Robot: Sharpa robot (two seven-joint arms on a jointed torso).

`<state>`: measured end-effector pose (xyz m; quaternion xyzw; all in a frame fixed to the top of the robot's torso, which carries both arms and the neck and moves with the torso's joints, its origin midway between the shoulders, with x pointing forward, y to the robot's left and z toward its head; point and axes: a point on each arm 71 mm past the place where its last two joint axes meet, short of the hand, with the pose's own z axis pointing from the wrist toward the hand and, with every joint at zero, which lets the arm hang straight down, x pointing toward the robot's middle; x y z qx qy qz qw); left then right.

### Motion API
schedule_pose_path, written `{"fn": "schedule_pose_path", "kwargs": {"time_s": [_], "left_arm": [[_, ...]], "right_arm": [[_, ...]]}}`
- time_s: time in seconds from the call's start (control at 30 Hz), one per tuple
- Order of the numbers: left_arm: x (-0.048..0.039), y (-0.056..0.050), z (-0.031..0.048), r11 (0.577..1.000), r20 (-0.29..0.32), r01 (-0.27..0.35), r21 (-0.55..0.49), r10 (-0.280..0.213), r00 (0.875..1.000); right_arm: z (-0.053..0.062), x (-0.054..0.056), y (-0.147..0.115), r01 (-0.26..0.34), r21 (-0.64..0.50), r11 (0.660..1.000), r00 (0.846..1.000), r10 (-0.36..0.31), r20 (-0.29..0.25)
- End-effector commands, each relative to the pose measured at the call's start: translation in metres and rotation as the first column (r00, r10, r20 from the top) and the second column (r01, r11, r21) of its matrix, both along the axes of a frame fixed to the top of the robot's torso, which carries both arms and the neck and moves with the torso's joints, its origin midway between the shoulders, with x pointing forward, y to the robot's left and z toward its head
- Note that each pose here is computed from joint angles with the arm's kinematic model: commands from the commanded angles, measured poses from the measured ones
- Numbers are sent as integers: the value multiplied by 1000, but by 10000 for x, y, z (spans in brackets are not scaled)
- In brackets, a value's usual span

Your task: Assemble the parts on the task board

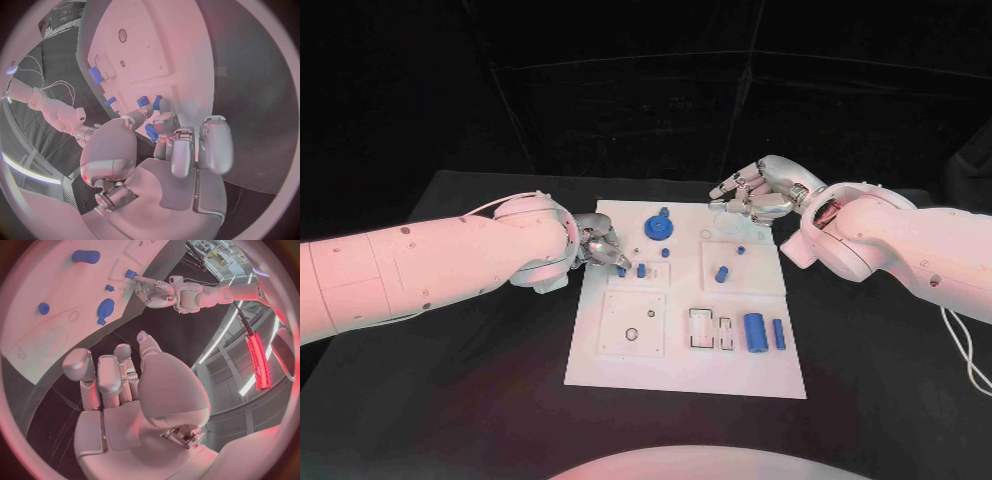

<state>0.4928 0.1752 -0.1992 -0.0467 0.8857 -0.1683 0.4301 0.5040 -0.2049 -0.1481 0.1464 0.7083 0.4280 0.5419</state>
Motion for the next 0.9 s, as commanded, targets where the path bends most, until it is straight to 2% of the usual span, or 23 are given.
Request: {"fn": "schedule_pose_path", "kwargs": {"time_s": [0.03,0.4,0.63,0.77,0.9], "left_arm": [[1,-8,2,1000,-12,-1,-5,1,1000],[3,17,36,998,11,-26,-50,27,1000],[48,79,172,981,83,-67,-182,83,993],[61,61,247,963,134,-38,-266,76,988],[65,-26,311,942,191,40,-332,26,981]], "right_arm": [[12,-2,13,-9,1,1000,1000,9,3],[13,-1,9,-8,1,1000,1000,8,4],[14,-1,2,-6,1,1000,1000,6,5],[14,1,-3,-5,1,1000,1000,5,6],[14,2,-7,-4,1,1000,1000,4,6]]}}
